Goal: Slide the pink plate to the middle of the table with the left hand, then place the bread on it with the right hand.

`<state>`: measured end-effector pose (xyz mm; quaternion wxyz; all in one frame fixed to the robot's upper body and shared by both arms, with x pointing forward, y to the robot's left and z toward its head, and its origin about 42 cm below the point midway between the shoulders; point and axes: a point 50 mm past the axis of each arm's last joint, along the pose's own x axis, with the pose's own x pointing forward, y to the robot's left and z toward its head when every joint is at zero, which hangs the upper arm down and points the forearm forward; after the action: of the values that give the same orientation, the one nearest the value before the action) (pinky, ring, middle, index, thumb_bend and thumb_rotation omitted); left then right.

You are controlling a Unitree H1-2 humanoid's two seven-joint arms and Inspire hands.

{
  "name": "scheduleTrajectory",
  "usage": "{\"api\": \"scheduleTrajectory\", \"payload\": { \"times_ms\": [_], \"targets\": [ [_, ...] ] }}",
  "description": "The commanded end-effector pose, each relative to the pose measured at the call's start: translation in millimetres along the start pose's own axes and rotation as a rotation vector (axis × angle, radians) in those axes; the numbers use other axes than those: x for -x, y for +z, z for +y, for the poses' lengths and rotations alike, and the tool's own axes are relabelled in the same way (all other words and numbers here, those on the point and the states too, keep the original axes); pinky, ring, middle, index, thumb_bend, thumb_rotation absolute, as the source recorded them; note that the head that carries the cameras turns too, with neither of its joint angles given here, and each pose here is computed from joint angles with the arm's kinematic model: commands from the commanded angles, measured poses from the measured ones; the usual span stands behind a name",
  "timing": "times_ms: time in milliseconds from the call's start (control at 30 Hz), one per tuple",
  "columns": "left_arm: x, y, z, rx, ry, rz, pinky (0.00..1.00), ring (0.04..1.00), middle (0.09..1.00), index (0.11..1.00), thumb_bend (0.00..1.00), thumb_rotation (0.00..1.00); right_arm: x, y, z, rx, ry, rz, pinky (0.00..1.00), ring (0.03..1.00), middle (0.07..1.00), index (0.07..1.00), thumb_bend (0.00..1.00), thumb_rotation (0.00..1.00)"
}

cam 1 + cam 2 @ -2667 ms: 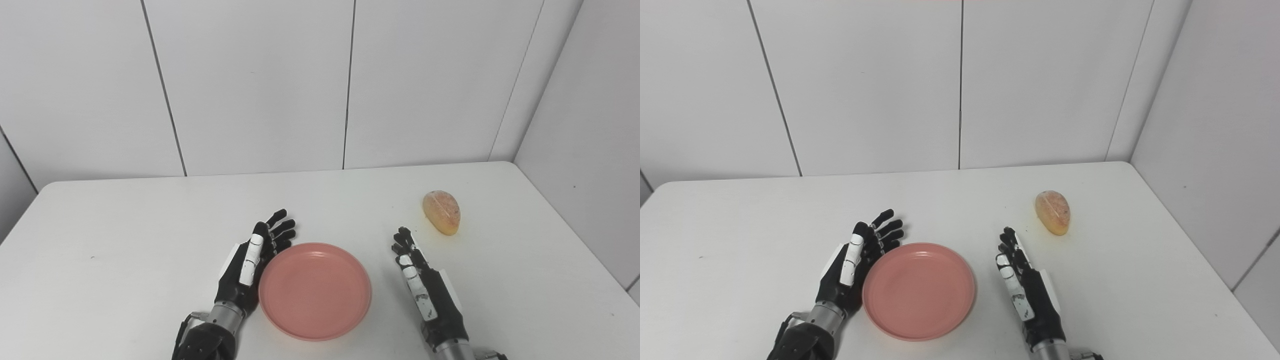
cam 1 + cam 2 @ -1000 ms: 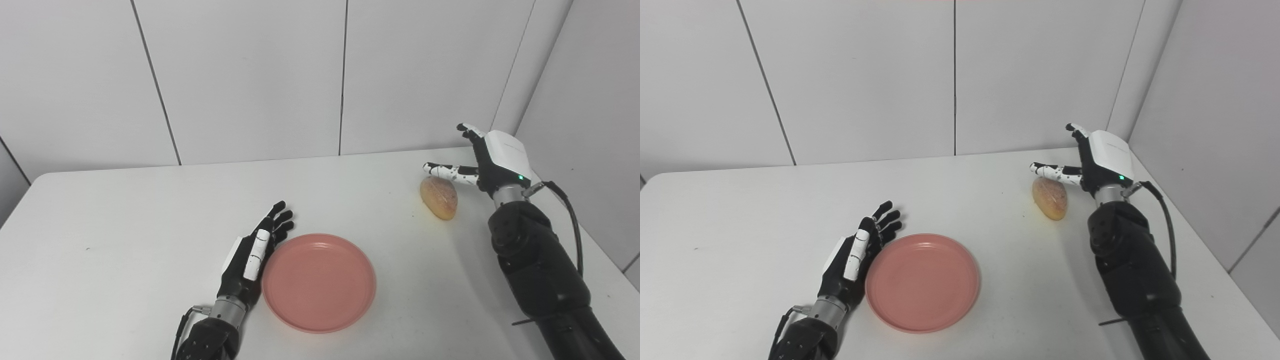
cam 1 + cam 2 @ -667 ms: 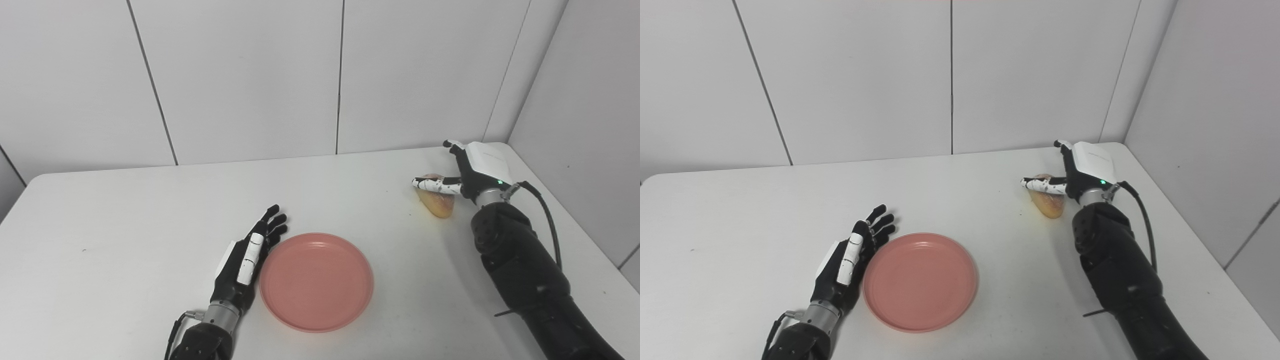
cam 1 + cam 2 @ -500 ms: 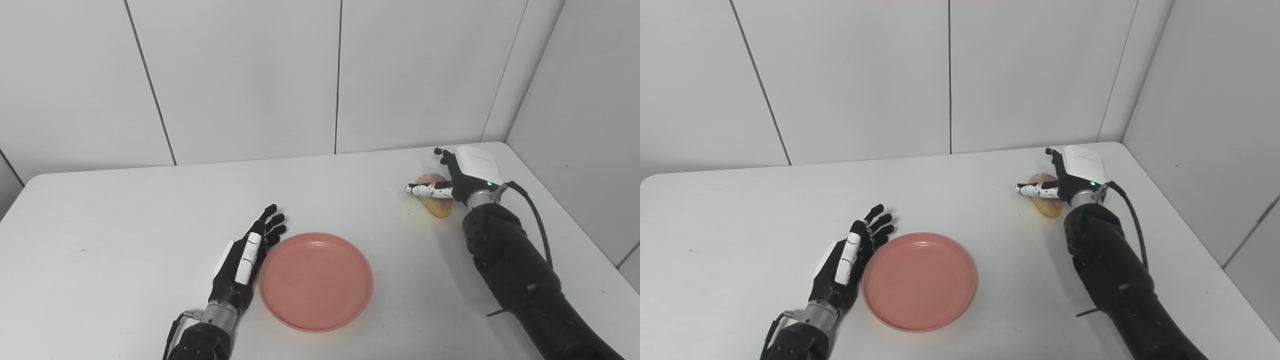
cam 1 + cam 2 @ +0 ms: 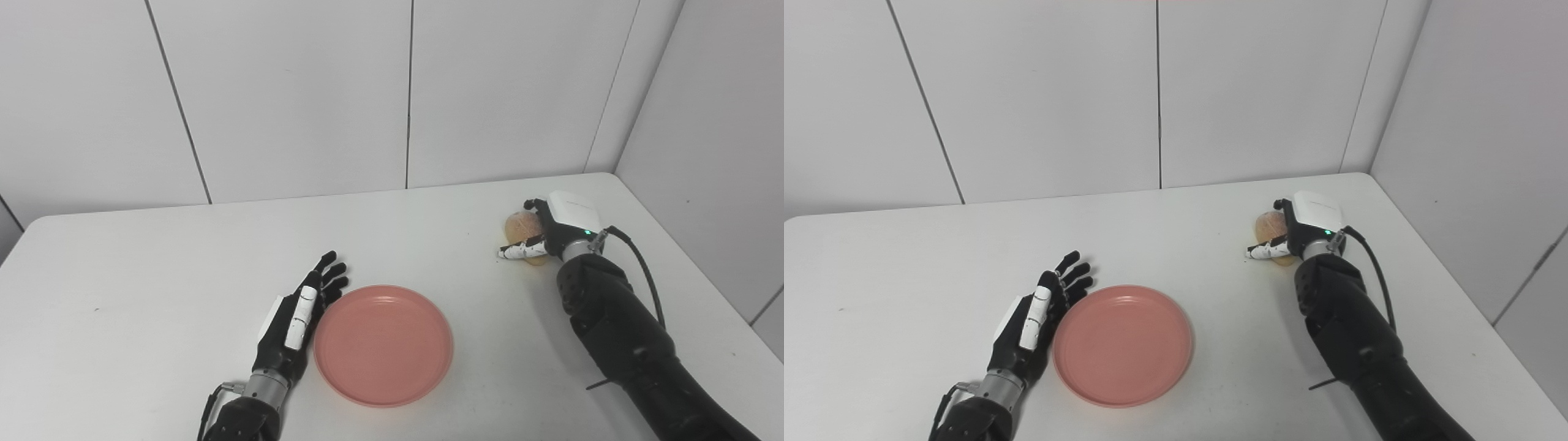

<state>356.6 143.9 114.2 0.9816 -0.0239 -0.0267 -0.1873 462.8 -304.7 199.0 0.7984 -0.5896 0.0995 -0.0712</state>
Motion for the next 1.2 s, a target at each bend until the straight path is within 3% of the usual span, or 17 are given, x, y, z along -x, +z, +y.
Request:
{"api": "scheduleTrajectory", "payload": {
  "times_ms": [0, 33, 67, 100, 133, 167, 233, 500, 733, 900, 1033, 1167],
  "targets": [
    [2.3, -0.4, 1.1, 0.011, -0.003, -0.019, 0.92, 0.894, 0.911, 0.910, 0.77, 1.00, -7.3, 12.7, -29.7, -0.038, -0.117, -0.041, 0.32, 0.432, 0.557, 0.768, 0.71, 0.14],
    [2.5, 0.4, 0.2, 0.011, -0.002, -0.020, 0.92, 0.892, 0.909, 0.909, 0.77, 1.00, -6.8, 12.3, -28.8, -0.052, -0.133, -0.042, 0.21, 0.290, 0.498, 0.729, 0.61, 0.05],
    [2.7, 1.0, -0.4, 0.011, -0.001, -0.021, 0.92, 0.891, 0.908, 0.909, 0.77, 1.00, -6.5, 12.1, -28.2, -0.062, -0.144, -0.042, 0.17, 0.243, 0.484, 0.708, 0.59, 0.02],
    [2.8, 1.3, -1.0, 0.012, -0.001, -0.023, 0.92, 0.891, 0.908, 0.909, 0.77, 1.00, -5.9, 11.8, -27.7, -0.060, -0.166, -0.046, 0.17, 0.233, 0.481, 0.703, 0.58, 0.02],
    [2.8, 1.4, -1.4, 0.013, 0.000, -0.025, 0.92, 0.890, 0.904, 0.906, 0.77, 1.00, -5.5, 11.6, -27.3, -0.058, -0.182, -0.050, 0.15, 0.221, 0.474, 0.576, 0.55, 0.01],
    [3.1, 1.6, -1.7, 0.018, -0.001, -0.024, 0.92, 0.889, 0.903, 0.905, 0.77, 1.00, -5.1, 11.3, -27.5, -0.054, -0.196, -0.049, 0.15, 0.217, 0.472, 0.533, 0.54, 0.00],
    [3.5, 2.1, -2.3, 0.026, -0.005, -0.025, 0.92, 0.889, 0.902, 0.906, 0.77, 1.00, -4.4, 10.5, -27.8, -0.049, -0.223, -0.049, 0.18, 0.260, 0.472, 0.496, 0.53, 0.00],
    [3.8, 4.6, -5.2, 0.038, -0.013, -0.033, 0.92, 0.888, 0.898, 0.901, 0.77, 1.00, -1.0, 7.0, -29.4, -0.105, -0.320, -0.089, 0.18, 0.255, 0.472, 0.489, 0.53, 0.00],
    [3.6, 4.2, -7.8, 0.027, -0.009, -0.031, 0.92, 0.887, 0.898, 0.904, 0.76, 1.00, 15.9, 17.4, -36.0, -0.189, -0.358, -0.184, 0.17, 0.245, 0.471, 0.487, 0.53, 0.00],
    [3.2, 4.3, -10.2, 0.010, -0.005, -0.036, 0.91, 0.888, 0.898, 0.899, 0.75, 1.00, 47.5, 37.3, -40.1, -0.332, -0.338, -0.282, 0.22, 0.306, 0.475, 0.488, 0.53, 0.00],
    [2.2, 6.1, -11.4, 0.006, -0.001, -0.034, 0.92, 0.894, 0.905, 0.905, 0.75, 1.00, 78.1, 59.5, -38.6, -0.429, -0.298, -0.371, 0.29, 0.375, 0.422, 0.522, 0.52, 0.00],
    [1.1, 8.6, -13.6, 0.007, 0.004, -0.033, 0.93, 0.901, 0.913, 0.915, 0.76, 1.00, 95.8, 71.7, -33.6, -0.506, -0.248, -0.426, 0.27, 0.346, 0.406, 0.519, 0.52, 0.00]
  ]
}}
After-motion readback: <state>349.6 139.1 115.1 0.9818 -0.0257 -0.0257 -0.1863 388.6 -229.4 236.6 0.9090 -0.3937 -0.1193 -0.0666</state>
